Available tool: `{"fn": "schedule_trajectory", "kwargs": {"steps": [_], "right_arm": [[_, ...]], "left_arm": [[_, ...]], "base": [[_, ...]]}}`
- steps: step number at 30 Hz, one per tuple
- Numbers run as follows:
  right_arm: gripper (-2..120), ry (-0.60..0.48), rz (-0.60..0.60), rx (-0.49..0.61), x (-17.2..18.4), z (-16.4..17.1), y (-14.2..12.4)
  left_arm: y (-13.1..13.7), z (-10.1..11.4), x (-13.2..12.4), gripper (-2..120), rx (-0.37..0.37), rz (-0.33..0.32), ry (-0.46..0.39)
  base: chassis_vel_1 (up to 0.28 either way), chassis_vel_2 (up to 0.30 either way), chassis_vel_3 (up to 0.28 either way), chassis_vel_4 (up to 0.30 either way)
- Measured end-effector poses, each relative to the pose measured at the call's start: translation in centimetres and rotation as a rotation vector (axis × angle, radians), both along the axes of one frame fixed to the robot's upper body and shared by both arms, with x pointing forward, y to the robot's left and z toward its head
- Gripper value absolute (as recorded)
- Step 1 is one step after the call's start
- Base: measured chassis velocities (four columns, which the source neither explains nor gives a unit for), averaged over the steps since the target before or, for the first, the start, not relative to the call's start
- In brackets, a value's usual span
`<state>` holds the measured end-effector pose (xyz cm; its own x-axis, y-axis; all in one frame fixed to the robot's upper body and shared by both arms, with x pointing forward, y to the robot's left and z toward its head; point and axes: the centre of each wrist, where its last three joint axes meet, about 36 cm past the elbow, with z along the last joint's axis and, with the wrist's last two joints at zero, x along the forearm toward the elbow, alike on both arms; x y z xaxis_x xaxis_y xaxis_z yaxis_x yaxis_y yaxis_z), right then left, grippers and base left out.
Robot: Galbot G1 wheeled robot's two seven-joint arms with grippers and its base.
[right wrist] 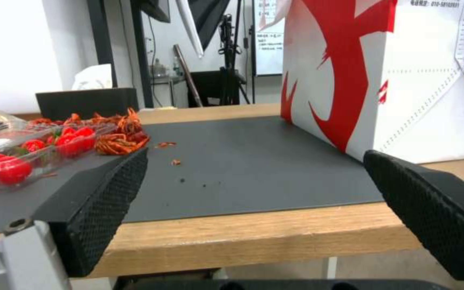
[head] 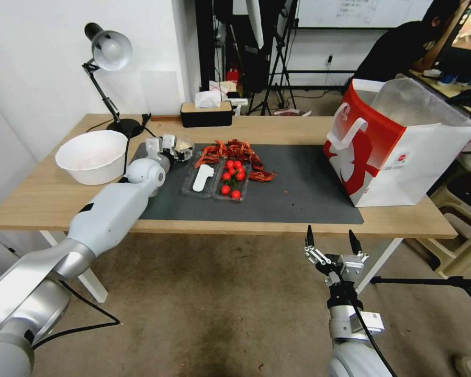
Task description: Pick up the trash from the table and place it into the takeout bag.
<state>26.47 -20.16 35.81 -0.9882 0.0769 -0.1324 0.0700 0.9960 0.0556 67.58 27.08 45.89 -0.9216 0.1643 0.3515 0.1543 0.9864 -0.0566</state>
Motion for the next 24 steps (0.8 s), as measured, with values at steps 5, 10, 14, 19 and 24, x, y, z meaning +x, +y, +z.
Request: {"fn": "schedule_trajectory", "kwargs": {"steps": [5,10,14,19,24], "right_arm": [[100,0.001,-0.001,0.001,0.0,0.0,0.0],[100,0.005,-0.006,-0.001,0.0,-0.2,-0.1],[100,0.005,-0.006,-0.002,0.1,-0.3,-0.1],[100,0.006,-0.004,-0.001,0.1,-0.4,0.0],[100,0.005,-0.003,-0.001,0.1,-0.3,0.0]], "left_arm": [[0.0,-0.2,0.3,45,0.004,0.004,0.006],[0.1,-0.6,0.8,24,0.02,0.005,0.013],[0.2,-1.0,0.7,11,0.03,0.005,0.013],[0.5,-1.5,0.5,4,0.035,-0.005,-0.004],[0.0,-0.5,0.6,4,0.024,-0.032,-0.072]], "base": [[0.0,0.0,0.0,0.0],[0.0,0.0,0.0,0.0],[0.0,0.0,0.0,0.0],[0.0,0.0,0.0,0.0],[0.0,0.0,0.0,0.0]]}}
